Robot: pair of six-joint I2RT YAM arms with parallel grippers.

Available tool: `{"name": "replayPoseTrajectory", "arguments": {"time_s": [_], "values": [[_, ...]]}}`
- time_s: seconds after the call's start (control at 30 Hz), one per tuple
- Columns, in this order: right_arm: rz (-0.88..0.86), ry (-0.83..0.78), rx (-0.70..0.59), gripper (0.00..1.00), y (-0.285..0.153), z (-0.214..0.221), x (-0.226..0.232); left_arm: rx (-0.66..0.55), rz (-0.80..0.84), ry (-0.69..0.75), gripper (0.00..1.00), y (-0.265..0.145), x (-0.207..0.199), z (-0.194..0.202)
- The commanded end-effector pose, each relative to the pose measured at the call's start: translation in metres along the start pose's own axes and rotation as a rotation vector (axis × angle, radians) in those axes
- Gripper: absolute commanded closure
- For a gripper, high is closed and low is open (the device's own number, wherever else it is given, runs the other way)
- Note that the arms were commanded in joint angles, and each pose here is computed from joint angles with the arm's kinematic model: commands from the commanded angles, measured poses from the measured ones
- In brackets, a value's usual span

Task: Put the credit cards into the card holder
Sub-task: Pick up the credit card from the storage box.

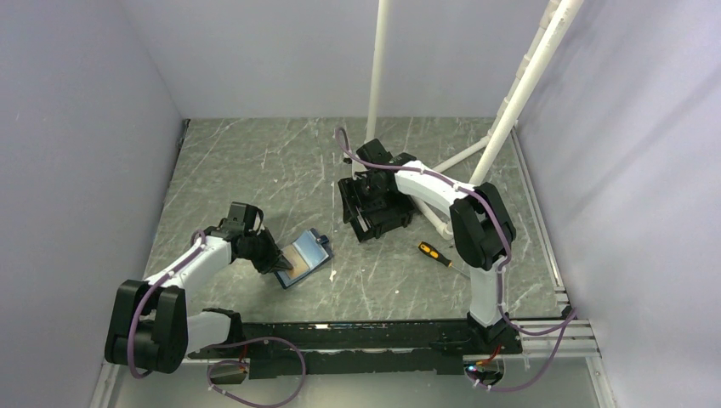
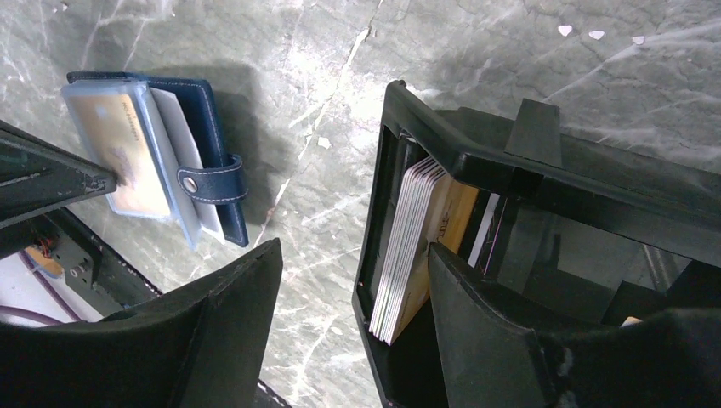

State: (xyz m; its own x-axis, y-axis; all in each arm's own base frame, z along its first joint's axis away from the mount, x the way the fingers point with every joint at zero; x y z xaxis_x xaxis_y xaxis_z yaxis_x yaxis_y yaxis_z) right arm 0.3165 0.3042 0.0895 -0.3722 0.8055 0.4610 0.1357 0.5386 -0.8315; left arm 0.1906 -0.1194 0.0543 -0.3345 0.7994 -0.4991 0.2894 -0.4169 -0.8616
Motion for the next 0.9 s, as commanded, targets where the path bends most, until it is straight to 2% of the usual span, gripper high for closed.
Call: {"name": "replayPoseTrajectory", "arguments": {"time_s": [0.0,0.17,0.3,0.43,0.63,0.87], "values": [[-0.032,-0.014,-0.027,0.35,-0.003,-0.01,0.008,-0.017,-0.044,0.024,0.95,-0.003,0.007,-0.002],[0.002,-0.007,-0.029,0.3,0.001,-0.009,0.0,-0.019,-0.043,0.025,0.95,-0.003,0.007,-0.002],[0.0,0.003,-0.013,0.3,0.007,-0.006,-0.002,-0.021,-0.043,0.026,0.95,-0.004,0.006,-0.003],[-0.033,0.008,-0.015,0.34,0.005,-0.005,0.003,-0.021,-0.045,0.024,0.95,-0.004,0.007,-0.002],[-0.053,0.009,-0.04,0.48,-0.004,-0.011,0.007,-0.028,-0.047,0.024,0.95,-0.005,0.007,-0.002],[-0.071,0.015,-0.051,0.53,-0.01,-0.012,0.007,-0.027,-0.047,0.024,0.95,-0.005,0.006,-0.003]]}}
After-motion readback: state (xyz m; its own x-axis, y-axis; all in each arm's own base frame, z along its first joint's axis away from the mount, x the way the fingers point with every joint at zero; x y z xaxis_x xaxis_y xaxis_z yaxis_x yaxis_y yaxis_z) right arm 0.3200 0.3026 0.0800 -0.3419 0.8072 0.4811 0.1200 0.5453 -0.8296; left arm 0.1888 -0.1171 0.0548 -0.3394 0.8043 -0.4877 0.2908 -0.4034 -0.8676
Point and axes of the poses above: each gripper's point midway between its finger pads, its own y axis out along the fingers, its own x axis along the line the jaws close on, z = x × y, the point moved 2 cm from there along -y, back along the fingers, and after that the axes turned 7 degrees about y, right-handed, at the moved point
